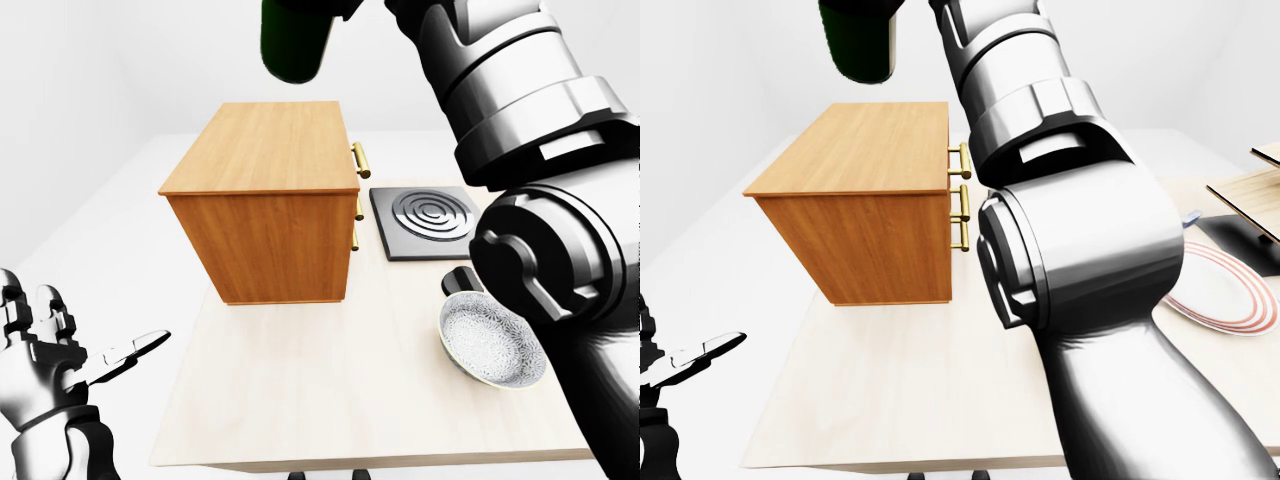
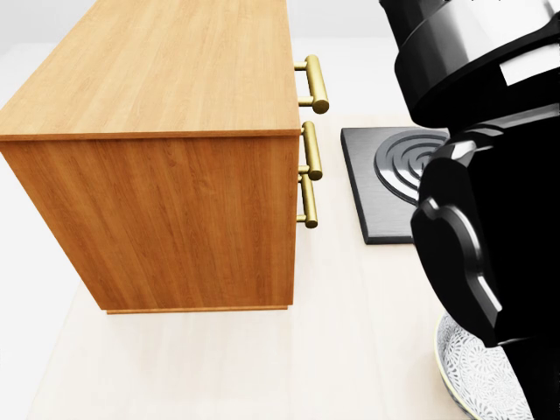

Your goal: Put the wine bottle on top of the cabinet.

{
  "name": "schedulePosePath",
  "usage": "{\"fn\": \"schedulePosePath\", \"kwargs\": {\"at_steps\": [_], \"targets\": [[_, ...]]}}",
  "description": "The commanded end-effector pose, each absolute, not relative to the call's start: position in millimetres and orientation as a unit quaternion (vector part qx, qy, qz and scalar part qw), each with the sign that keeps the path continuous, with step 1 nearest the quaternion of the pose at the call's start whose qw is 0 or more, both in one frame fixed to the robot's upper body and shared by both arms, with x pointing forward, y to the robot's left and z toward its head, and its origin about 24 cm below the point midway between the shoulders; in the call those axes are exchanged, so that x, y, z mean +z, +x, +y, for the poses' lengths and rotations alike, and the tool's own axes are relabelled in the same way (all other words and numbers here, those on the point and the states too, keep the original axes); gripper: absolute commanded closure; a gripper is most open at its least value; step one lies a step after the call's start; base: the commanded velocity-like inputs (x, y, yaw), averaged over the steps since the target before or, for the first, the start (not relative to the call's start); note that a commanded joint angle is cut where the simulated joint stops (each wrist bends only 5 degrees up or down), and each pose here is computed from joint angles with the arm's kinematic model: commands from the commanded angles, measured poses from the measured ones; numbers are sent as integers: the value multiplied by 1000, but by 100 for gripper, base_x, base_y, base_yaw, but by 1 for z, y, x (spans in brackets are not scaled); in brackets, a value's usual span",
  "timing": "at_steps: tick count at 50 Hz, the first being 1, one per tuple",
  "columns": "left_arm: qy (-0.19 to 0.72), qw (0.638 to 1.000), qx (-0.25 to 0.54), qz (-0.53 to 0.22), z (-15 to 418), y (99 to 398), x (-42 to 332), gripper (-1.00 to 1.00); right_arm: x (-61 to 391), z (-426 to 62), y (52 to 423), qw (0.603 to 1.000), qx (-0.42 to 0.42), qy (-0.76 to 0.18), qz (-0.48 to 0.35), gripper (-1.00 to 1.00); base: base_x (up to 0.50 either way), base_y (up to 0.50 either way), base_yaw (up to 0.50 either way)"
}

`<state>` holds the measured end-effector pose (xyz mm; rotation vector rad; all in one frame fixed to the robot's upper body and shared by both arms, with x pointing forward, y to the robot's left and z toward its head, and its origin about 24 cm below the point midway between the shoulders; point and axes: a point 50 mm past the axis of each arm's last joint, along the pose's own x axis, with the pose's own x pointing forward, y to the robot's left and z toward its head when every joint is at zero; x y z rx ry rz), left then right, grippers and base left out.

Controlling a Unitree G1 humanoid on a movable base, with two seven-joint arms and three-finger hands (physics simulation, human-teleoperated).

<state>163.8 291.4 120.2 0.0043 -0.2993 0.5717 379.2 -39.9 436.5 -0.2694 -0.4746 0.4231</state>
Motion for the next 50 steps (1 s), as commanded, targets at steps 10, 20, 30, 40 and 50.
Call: {"fn": "schedulePosePath", "kwargs": {"at_steps": [10,20,30,40,50], "targets": [[2,948,282,-146,292,164,120,-100,436,-25,375,934,239,-124,-236,100,0,0,0],[2,949,280,-143,291,165,118,-100,435,-20,374,932,252,-114,-234,100,0,0,0],[1,948,281,-146,292,164,120,-100,425,-12,376,930,273,-108,-222,100,0,0,0],[2,949,281,-146,292,164,120,-100,419,-6,376,928,284,-105,-216,100,0,0,0],[1,948,282,-144,292,163,119,-100,408,-12,383,934,271,-113,-202,100,0,0,0]]}}
